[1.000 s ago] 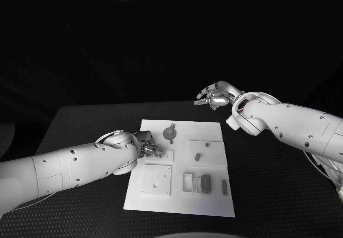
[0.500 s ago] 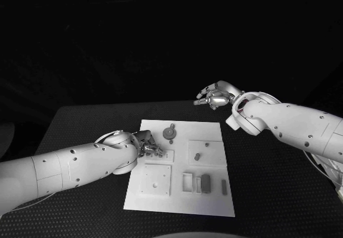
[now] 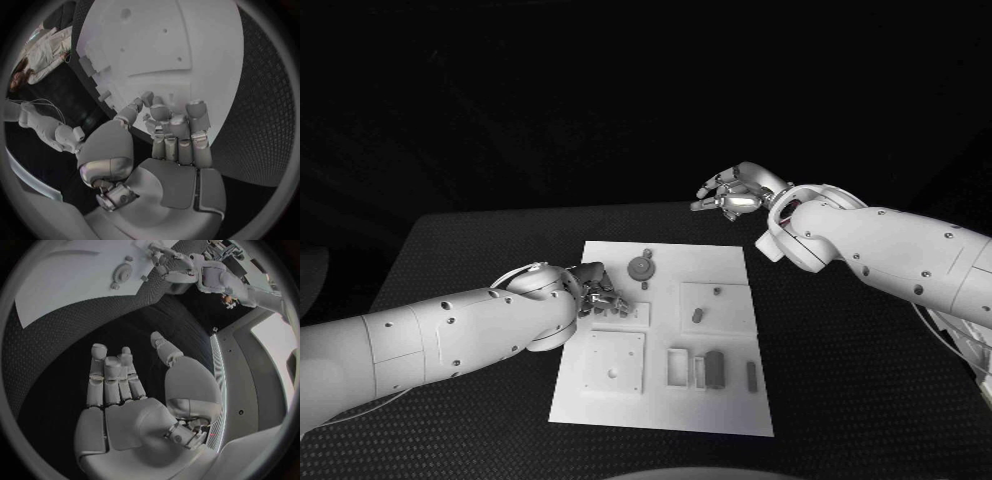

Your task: Assemble the parts on the task board

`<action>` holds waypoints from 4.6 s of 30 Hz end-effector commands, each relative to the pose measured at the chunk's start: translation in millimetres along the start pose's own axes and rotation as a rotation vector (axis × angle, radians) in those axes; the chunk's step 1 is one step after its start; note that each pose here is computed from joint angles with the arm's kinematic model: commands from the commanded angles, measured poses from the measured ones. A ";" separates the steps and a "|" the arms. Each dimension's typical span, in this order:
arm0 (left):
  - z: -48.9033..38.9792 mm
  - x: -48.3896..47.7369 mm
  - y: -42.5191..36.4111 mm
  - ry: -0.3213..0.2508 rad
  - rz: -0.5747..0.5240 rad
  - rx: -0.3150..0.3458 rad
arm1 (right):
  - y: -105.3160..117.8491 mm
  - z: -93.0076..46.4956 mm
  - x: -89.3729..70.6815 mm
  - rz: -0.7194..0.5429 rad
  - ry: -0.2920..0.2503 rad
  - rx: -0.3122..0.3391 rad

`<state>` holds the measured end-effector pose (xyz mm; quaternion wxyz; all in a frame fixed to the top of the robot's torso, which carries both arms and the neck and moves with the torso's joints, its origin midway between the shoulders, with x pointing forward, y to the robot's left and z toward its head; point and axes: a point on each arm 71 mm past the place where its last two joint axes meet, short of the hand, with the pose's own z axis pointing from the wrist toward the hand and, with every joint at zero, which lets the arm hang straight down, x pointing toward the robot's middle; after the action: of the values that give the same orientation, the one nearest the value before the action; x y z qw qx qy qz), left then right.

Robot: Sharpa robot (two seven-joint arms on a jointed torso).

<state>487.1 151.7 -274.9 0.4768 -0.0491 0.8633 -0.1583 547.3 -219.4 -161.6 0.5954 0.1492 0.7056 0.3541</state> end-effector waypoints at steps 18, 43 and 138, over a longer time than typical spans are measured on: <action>-5.2 -20.1 -3.6 -0.025 -0.103 0.029 | -1.8 0.8 -0.5 -0.001 0.008 0.002; 26.0 -116.5 42.0 -0.084 -0.041 -0.158 | -3.4 3.7 -0.2 -0.003 0.008 0.009; 51.8 -91.8 34.2 0.032 0.093 -0.172 | 0.4 4.9 3.8 -0.001 0.020 0.006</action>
<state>582.7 196.1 -237.1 0.4678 -0.0517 0.8805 -0.0568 551.2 -216.6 -164.0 0.5920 0.1510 0.7097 0.3507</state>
